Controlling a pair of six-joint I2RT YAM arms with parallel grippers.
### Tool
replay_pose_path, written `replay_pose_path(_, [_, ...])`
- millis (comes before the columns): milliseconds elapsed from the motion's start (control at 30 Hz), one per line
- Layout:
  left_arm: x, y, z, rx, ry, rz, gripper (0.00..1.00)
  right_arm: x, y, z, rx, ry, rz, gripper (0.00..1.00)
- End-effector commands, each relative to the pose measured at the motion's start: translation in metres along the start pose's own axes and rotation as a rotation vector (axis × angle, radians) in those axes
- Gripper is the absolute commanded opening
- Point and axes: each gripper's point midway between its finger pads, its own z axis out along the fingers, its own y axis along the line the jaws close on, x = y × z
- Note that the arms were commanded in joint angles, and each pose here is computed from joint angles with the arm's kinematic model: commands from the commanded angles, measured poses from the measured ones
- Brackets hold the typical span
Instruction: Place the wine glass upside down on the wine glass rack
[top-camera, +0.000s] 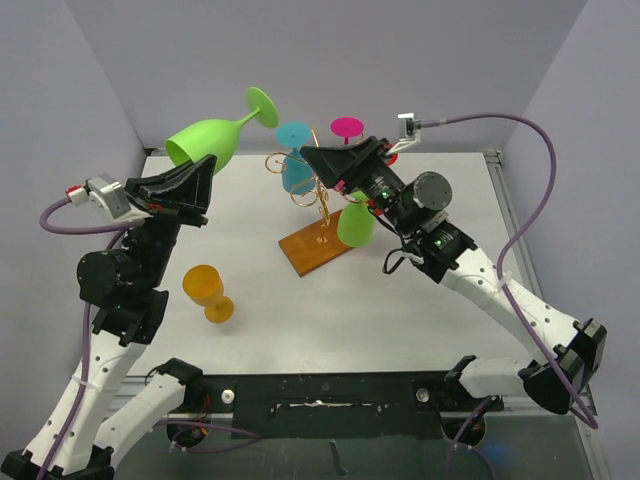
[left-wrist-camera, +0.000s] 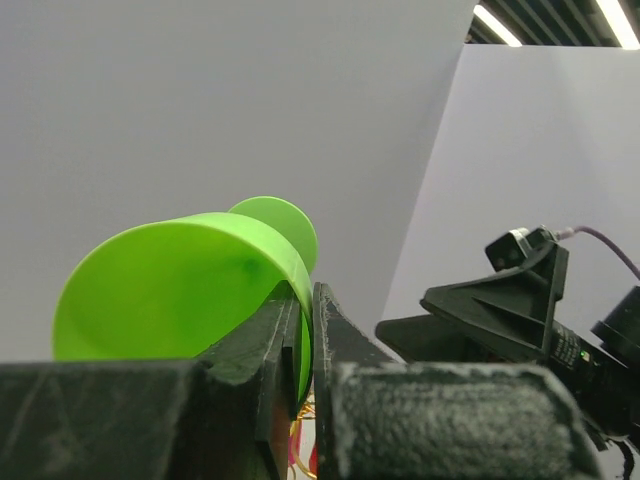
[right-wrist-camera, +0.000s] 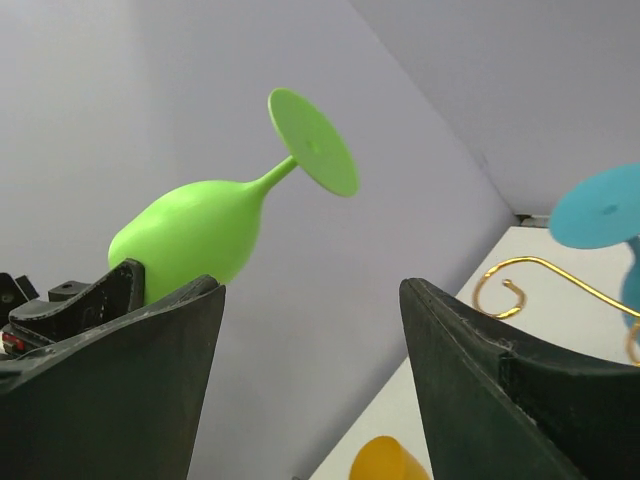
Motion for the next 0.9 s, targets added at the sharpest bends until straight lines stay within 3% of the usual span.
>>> replay_pose_path(0, [-0.039,-0.035,0.005,0.154,-0.113,-0.023,0.03,-0.021,0.056,0.023,-0.119,-0.103,0.062,0.71])
replay_pose_path(533, [-0.023,-0.041,0.003,0.215,-0.097,-0.056,0.03,-0.003,0.053,0.079,-0.041,-0.093,0.368,0.61])
replay_pose_path(867, [-0.01,-0.04,0.003,0.224,-0.065,-0.058,0.03,-0.003,0.061,0.085,-0.088,-0.092,0.401,0.57])
